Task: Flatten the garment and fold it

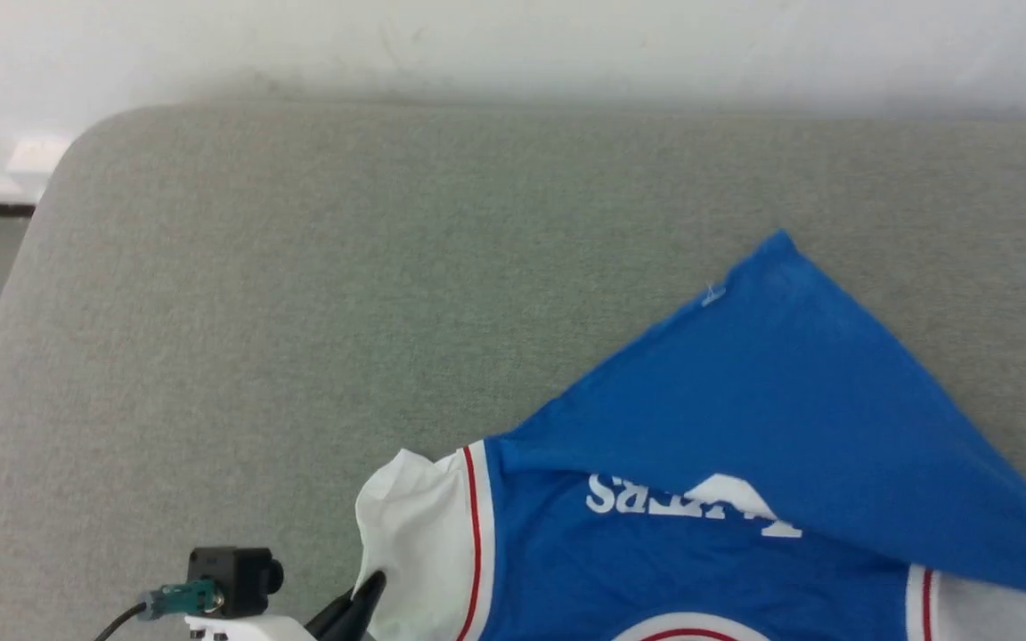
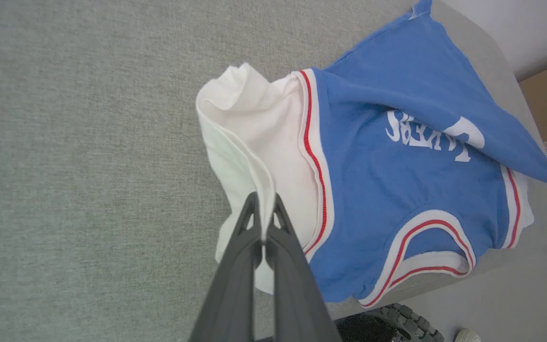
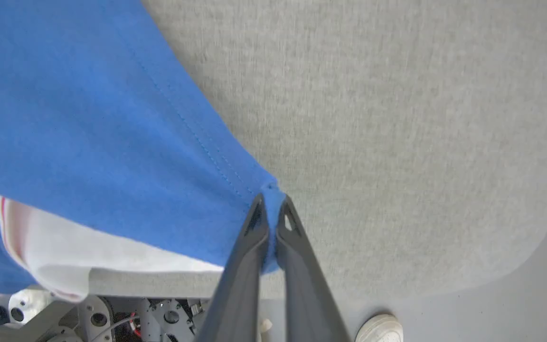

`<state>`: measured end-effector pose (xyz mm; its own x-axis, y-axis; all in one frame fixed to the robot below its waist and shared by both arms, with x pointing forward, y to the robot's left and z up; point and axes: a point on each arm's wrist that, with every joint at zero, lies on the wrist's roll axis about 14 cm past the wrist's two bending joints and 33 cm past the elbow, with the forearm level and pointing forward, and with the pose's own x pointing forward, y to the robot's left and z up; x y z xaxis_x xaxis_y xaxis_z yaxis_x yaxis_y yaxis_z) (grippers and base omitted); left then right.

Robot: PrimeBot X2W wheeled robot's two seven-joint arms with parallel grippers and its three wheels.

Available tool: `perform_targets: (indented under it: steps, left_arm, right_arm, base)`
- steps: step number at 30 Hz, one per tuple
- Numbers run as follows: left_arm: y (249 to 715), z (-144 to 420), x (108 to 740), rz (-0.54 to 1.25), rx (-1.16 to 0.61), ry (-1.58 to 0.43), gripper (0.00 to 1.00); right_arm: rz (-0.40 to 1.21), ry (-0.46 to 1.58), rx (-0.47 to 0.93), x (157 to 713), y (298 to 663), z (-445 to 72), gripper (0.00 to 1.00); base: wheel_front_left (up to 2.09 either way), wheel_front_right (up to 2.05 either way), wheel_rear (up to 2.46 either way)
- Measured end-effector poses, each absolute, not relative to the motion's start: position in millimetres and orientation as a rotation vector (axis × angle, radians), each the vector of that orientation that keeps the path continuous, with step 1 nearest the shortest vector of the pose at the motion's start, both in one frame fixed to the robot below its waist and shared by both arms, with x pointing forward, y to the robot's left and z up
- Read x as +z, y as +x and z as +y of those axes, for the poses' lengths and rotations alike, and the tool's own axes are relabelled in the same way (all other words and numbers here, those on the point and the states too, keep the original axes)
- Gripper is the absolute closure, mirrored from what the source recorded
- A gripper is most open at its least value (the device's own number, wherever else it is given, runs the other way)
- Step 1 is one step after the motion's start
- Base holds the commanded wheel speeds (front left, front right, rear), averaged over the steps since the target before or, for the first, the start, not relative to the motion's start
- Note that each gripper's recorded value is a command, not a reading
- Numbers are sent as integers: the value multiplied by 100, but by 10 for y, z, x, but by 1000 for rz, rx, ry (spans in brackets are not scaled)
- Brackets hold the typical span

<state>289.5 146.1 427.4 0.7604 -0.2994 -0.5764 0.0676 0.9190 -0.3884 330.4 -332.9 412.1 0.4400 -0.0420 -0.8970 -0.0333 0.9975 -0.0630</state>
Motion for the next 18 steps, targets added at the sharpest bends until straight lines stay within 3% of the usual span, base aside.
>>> perform_targets:
  steps: [6, 11, 12, 13, 18]
  left_arm:
    - [2943, 1390, 4418, 619, -245, -343, 100]
    - [2958, 1354, 4478, 591, -258, -344, 100]
    - [2954, 1356, 4479, 590, -257, -344, 100]
    - [2949, 1363, 4479, 590, -254, -345, 100]
    - [2935, 1394, 4505, 580, -241, -349, 100]
  right_arm:
    - [1207, -9, -61, 4094, 2590, -3284, 100]
    - [1253, -23, -78, 4016, 2358, -3252, 100]
    - [1245, -13, -73, 4008, 2377, -3222, 31]
    - [1242, -11, -65, 4005, 2402, -3191, 0]
    - [1147, -80, -17, 4211, 2775, -3125, 0]
  base:
    - [0, 0, 0]
    - [0, 0, 0]
    - [0, 0, 0]
    - [0, 0, 0]
    - [0, 0, 0]
